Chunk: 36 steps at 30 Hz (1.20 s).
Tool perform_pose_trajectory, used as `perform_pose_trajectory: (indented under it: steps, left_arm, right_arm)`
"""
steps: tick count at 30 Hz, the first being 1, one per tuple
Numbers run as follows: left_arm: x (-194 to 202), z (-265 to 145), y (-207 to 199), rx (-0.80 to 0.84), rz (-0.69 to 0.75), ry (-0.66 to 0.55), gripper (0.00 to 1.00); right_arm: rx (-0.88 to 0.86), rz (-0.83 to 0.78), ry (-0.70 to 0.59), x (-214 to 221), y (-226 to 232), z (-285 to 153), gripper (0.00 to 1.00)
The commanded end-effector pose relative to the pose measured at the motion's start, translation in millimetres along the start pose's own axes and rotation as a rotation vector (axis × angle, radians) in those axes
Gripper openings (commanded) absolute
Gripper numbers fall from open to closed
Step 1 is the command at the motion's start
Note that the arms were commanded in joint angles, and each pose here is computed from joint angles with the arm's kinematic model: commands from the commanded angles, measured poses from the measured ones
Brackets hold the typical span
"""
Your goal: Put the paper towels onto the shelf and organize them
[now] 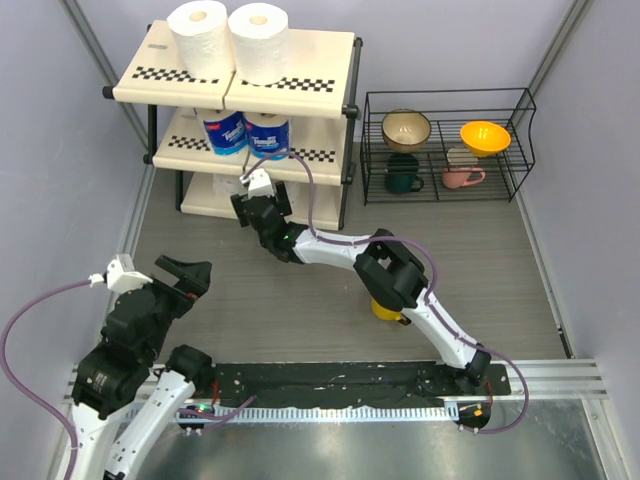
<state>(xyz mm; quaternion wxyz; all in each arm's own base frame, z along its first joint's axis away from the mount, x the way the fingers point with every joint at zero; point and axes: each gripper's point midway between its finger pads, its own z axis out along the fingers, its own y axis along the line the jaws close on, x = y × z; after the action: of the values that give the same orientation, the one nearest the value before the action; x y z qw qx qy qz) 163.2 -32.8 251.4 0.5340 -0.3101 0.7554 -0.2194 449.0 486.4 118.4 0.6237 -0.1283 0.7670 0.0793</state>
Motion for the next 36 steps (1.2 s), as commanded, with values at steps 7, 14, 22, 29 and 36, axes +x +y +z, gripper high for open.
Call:
perform_pose_trajectory:
  steps: [7,14,22,29,36]
  left_arm:
    - [-1,3,2,-0.016,-0.008,-0.011,1.00]
    - [-1,7,1,-0.014,-0.003,-0.017,1.00]
    - [-1,16,1,-0.024,0.013,-0.029,1.00]
    - [4,25,4,-0.047,0.031,-0.025,1.00]
    - [1,28,5,-0.063,0.048,-0.038,1.00]
  right_arm:
    - [-0.019,0.019,-0.058,-28,-3,0,0.92]
    - [-0.128,0.114,-0.087,-69,-5,-63,0.92]
    - [-0.059,0.133,-0.130,-132,-52,-203,0.93]
    - [0.106,0.254,-0.119,-140,-163,-280,0.93]
    - [0.218,0.288,-0.084,-113,-238,-328,0.93]
